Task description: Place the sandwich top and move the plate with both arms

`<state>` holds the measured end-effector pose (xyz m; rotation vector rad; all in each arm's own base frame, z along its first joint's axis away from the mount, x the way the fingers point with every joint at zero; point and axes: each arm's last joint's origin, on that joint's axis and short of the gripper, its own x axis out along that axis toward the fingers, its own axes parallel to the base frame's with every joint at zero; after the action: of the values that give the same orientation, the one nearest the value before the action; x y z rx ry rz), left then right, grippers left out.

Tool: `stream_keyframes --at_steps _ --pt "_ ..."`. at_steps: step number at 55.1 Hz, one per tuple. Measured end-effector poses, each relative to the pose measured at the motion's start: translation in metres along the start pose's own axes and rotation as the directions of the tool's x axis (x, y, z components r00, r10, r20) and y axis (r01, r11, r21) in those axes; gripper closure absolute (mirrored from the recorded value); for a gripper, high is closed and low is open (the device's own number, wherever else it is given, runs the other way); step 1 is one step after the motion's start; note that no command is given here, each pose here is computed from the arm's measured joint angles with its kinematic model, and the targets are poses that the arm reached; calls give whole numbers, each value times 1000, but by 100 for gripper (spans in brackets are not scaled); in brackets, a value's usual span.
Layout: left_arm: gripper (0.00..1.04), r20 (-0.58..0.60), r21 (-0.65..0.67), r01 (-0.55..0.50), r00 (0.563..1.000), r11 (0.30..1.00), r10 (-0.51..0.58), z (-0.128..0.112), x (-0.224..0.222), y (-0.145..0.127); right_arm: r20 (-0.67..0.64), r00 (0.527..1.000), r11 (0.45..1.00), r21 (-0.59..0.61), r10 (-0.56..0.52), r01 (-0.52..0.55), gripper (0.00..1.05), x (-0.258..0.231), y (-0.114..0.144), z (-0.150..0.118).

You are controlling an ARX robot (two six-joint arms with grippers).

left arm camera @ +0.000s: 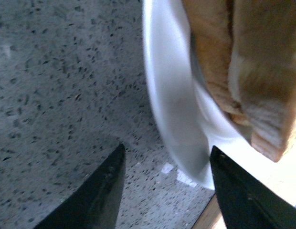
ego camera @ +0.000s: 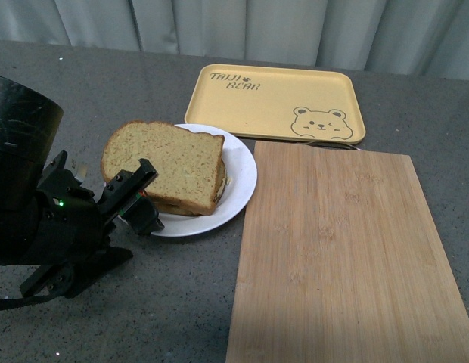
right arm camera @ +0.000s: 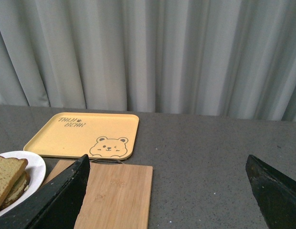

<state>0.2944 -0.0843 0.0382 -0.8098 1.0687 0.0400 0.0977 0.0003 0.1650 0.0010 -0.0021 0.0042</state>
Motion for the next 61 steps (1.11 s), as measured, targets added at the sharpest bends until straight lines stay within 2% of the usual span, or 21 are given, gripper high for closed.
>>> stream_keyframes --at_steps 5,8,10,20,27,46,53,61 --pt "67 7 -20 10 1000 1000 -9 5 5 -5 0 1000 1000 0 0 0 9 0 0 0" --pt "79 8 -47 19 1000 999 -19 8 9 -8 0 1000 1000 0 0 0 9 0 0 0" --pt "84 11 -62 23 1000 998 -22 10 10 -9 0 1000 1000 0 0 0 9 0 0 0" --pt "100 15 -108 70 998 992 -68 18 8 -18 0 1000 1000 0 0 0 9 0 0 0" --pt "100 18 -125 95 995 988 -93 19 4 -18 0 1000 1000 0 0 0 9 0 0 0" --pt "101 42 -282 272 962 920 -271 9 -24 -15 0 1000 1000 0 0 0 9 0 0 0" --pt "101 48 -308 334 941 891 -335 7 -30 -30 0 1000 1000 0 0 0 9 0 0 0" --pt "101 28 -278 370 926 887 -377 18 -13 -69 0 1000 1000 0 0 0 9 0 0 0"
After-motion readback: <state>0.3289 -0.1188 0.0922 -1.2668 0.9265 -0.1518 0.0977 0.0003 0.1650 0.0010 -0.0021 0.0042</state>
